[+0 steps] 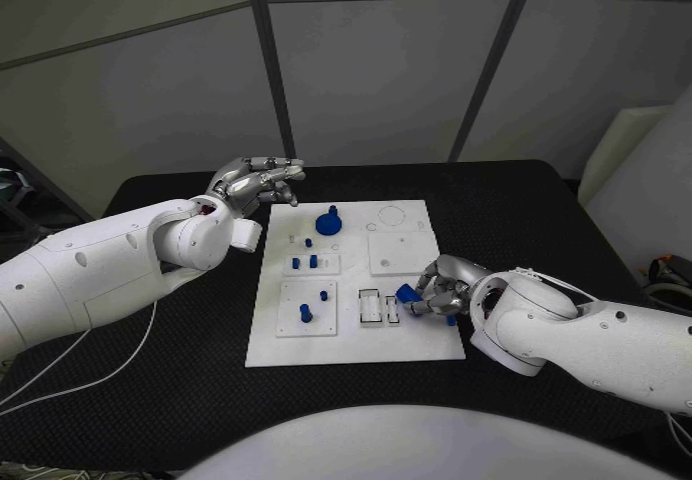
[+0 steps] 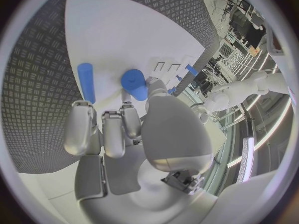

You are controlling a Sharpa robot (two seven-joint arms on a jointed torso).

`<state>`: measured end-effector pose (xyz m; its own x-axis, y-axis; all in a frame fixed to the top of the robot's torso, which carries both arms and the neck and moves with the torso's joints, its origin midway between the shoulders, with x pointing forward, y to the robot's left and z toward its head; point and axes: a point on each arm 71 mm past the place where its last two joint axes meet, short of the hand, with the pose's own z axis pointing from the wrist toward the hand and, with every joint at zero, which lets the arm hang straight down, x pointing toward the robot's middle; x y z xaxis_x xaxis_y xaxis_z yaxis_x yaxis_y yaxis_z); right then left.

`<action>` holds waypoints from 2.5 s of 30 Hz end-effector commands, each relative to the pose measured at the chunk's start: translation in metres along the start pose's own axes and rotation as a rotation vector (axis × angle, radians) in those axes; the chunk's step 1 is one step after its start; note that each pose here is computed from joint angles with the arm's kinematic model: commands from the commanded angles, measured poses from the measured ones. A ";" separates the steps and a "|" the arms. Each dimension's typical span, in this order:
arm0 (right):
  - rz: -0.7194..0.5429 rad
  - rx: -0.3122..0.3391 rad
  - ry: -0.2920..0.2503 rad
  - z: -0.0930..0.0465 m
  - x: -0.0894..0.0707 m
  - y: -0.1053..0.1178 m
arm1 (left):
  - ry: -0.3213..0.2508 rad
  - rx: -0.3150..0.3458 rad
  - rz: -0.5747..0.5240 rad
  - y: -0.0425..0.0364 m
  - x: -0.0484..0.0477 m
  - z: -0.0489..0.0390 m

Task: Assemble the parts on the task board

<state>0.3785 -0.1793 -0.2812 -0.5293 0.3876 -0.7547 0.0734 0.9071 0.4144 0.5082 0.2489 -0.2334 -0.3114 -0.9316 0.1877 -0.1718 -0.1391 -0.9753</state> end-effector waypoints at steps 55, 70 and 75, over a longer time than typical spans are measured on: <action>0.143 -0.039 0.082 0.003 0.024 0.043 | 0.015 0.007 -0.006 -0.0013 0.0025 0.0007; 0.143 -0.060 0.049 0.005 0.022 0.046 | 0.017 0.001 -0.006 -0.0010 0.0021 0.0004; 0.140 -0.083 0.035 0.004 0.022 0.050 | 0.019 0.000 -0.007 -0.0009 0.0023 0.0005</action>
<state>0.3735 -0.1270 -0.2825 -0.5652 0.5029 -0.6539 0.1067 0.8306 0.5465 0.5082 0.2483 -0.2336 -0.3145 -0.9302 0.1892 -0.1750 -0.1391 -0.9747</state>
